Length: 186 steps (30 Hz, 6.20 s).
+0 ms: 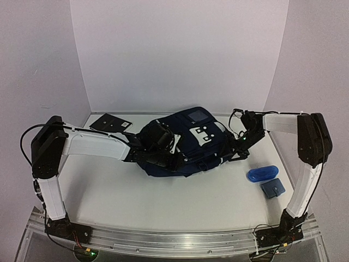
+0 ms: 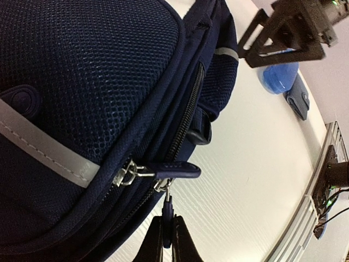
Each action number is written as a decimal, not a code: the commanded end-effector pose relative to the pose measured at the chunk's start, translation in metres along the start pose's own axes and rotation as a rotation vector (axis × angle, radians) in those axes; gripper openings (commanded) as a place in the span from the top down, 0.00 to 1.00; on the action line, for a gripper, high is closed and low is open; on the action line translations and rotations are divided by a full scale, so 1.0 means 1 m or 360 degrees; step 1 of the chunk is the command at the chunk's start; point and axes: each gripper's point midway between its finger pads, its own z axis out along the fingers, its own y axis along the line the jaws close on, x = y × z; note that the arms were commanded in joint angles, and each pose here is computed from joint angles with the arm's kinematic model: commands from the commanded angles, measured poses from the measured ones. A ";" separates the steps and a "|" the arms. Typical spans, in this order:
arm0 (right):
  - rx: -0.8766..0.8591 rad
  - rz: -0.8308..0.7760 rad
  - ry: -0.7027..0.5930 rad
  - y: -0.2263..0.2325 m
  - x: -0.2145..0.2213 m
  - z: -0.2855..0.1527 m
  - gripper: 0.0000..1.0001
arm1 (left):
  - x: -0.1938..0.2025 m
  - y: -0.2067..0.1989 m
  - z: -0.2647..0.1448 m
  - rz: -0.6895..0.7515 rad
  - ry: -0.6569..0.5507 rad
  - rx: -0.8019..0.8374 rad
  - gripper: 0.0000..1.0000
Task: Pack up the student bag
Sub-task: Unzip the student bag at the center of the board.
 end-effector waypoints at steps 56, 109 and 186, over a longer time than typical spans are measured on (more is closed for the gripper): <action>0.0215 -0.1863 -0.0337 0.175 0.011 -0.018 0.42 | -0.047 -0.008 -0.023 -0.0470 -0.0145 0.0763 1.00; 0.1162 -0.2243 -0.0617 0.131 -0.002 -0.004 1.00 | -0.043 0.009 -0.046 -0.0445 -0.0123 0.0563 1.00; 0.0946 -0.2071 -0.0568 0.182 0.018 -0.013 0.61 | -0.085 0.100 -0.101 -0.0294 -0.0348 0.0289 1.00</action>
